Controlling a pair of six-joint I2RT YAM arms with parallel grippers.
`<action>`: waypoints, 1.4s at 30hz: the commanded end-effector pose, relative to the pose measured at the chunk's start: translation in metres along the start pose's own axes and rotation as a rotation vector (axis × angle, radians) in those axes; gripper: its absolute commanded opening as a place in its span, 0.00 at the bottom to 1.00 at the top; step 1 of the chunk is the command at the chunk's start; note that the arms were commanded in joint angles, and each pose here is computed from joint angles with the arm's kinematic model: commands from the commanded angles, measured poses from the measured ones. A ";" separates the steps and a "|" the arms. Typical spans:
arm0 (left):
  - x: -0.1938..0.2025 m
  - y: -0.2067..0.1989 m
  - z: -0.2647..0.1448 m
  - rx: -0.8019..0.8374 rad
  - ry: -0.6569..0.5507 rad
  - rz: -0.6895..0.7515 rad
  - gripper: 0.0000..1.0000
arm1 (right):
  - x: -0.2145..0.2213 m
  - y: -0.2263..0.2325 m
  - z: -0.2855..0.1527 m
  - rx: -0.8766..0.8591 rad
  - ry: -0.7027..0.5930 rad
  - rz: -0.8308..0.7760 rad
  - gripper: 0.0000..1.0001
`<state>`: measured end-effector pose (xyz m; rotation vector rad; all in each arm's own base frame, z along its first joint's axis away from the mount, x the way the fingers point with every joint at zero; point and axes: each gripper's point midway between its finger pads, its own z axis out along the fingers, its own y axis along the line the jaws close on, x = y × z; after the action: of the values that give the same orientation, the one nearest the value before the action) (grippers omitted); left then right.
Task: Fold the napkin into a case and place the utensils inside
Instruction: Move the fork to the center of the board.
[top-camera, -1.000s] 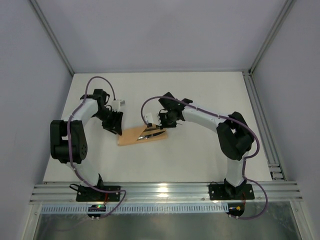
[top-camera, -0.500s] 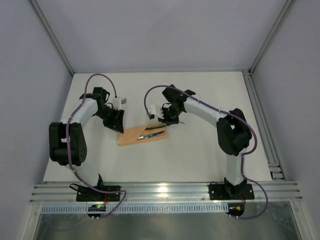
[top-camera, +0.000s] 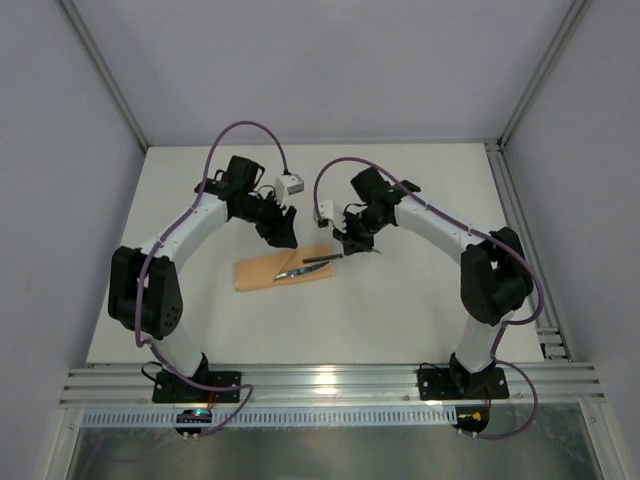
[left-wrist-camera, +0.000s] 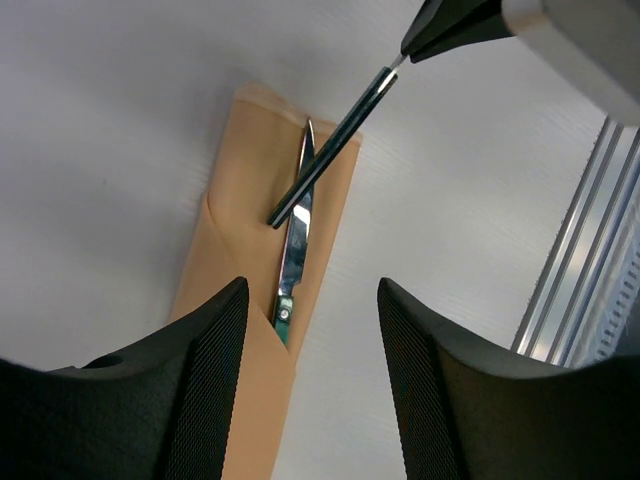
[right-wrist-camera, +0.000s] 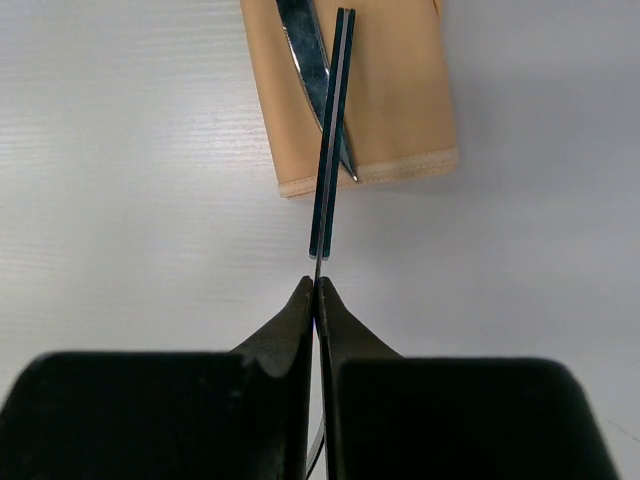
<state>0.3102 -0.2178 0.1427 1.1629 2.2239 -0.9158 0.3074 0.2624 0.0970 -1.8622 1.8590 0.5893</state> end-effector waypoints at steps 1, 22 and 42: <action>-0.036 0.004 0.003 0.022 -0.142 0.113 0.57 | -0.033 -0.002 -0.028 0.031 -0.181 0.016 0.04; -0.003 0.015 0.053 -0.038 0.017 0.036 0.53 | 0.025 -0.035 0.016 -0.119 -0.172 0.403 0.04; -0.005 0.028 0.022 -0.107 0.017 0.009 0.53 | 0.066 -0.071 0.039 -0.008 0.048 0.604 0.18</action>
<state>0.3320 -0.2232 0.1021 1.1358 2.3000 -0.7803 0.3600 0.2397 0.0284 -1.3544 2.4060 0.8929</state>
